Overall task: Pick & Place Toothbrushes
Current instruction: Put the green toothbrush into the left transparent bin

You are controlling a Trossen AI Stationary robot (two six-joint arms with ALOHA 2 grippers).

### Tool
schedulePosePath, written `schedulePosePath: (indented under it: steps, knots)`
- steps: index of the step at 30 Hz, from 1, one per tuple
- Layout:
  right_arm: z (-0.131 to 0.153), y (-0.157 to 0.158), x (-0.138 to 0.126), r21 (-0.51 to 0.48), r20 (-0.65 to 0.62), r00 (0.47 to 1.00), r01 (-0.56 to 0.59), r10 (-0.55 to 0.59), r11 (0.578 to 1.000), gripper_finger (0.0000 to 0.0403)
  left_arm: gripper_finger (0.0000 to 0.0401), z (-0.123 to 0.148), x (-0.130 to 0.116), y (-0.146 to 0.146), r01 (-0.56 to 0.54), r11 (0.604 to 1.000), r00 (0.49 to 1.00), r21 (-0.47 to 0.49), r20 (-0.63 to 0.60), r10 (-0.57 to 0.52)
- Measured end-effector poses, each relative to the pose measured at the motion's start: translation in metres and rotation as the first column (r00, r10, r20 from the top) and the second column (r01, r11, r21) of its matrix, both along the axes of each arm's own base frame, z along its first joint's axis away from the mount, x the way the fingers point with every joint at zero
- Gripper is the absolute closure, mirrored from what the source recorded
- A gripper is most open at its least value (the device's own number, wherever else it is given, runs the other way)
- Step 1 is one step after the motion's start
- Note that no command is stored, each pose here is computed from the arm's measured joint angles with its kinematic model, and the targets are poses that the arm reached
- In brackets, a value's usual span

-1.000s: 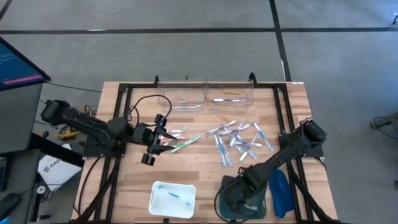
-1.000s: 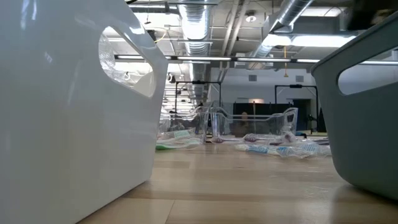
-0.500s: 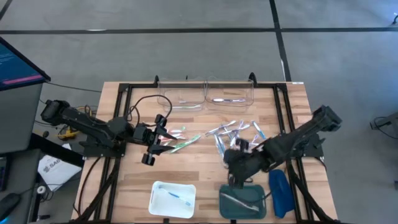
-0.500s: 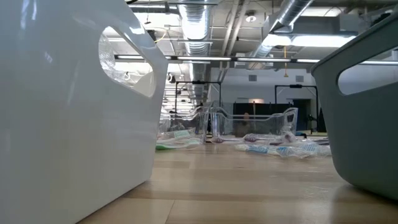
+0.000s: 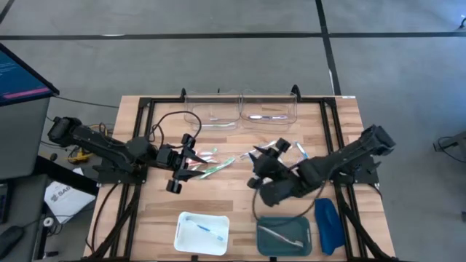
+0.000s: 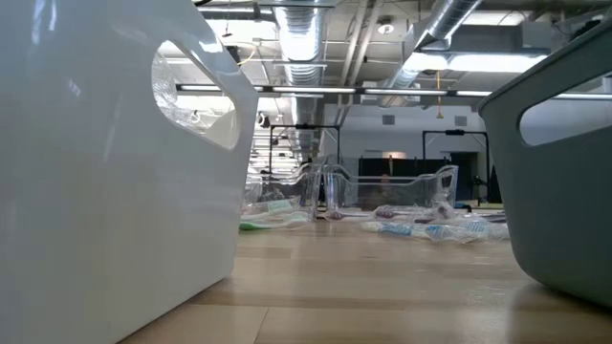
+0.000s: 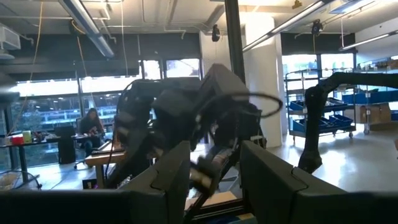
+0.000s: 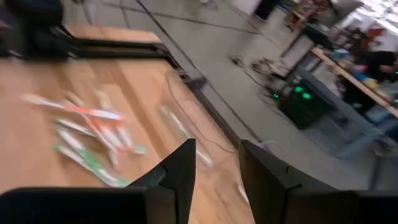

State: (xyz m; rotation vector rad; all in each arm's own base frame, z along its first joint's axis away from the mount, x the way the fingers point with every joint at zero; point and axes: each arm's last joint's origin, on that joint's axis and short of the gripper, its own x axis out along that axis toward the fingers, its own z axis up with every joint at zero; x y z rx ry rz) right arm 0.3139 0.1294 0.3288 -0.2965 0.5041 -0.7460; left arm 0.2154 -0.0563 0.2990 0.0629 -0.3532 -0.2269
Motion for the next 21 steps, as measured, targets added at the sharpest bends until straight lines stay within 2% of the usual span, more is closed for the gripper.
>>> schedulePosePath:
  steps: [6,9,11,12,13,15,16,17,18,21]
  knots:
    - [-0.026,-0.021,0.027,-0.010,-0.078,0.995,0.062,-0.063,0.998,0.0287,0.0265,-0.001,0.001,0.001,-0.036,0.999,0.999,0.009,-0.001,0.036]
    - [-0.027,-0.026,0.038,0.070,-0.103,0.994,-0.022,0.029,0.997,0.0287,0.0265,-0.001,0.001,0.004,-0.056,0.998,0.998,0.026,0.003,0.056]
    - [-0.027,-0.021,0.048,0.121,-0.080,0.983,-0.158,0.168,0.980,0.0287,0.0265,0.000,0.002,0.008,-0.080,0.996,0.997,0.029,0.004,0.080]
    - [-0.028,-0.015,0.053,0.151,-0.056,0.960,-0.262,0.273,0.953,0.0287,0.0265,-0.001,0.003,0.010,-0.096,0.995,0.995,0.027,0.003,0.096]
    - [-0.030,-0.009,0.056,0.180,-0.036,0.920,-0.378,0.391,0.908,0.0287,0.0265,-0.001,0.003,0.012,-0.108,0.994,0.994,0.025,0.003,0.108]
    - [-0.035,0.001,0.060,0.230,0.012,0.801,-0.585,0.598,0.778,0.0287,0.0265,0.000,0.004,0.016,-0.128,0.992,0.992,0.025,0.004,0.128]
    - [-0.035,0.003,0.062,0.248,0.038,0.746,-0.652,0.665,0.717,0.0287,0.0265,0.000,0.004,0.017,-0.135,0.991,0.991,0.025,0.003,0.135]
    - [-0.035,0.004,0.062,0.260,0.059,0.713,-0.687,0.699,0.678,0.0287,0.0265,0.000,0.004,0.019,-0.141,0.990,0.990,0.025,0.003,0.141]
    - [-0.033,0.002,0.060,0.263,0.068,0.706,-0.694,0.705,0.670,0.0287,0.0265,0.000,0.005,0.020,-0.147,0.989,0.989,0.024,0.004,0.147]
    - [-0.030,-0.012,0.052,0.251,0.106,0.738,-0.668,0.666,0.700,0.0287,0.0265,-0.001,0.006,0.023,-0.163,0.986,0.987,0.025,0.002,0.163]
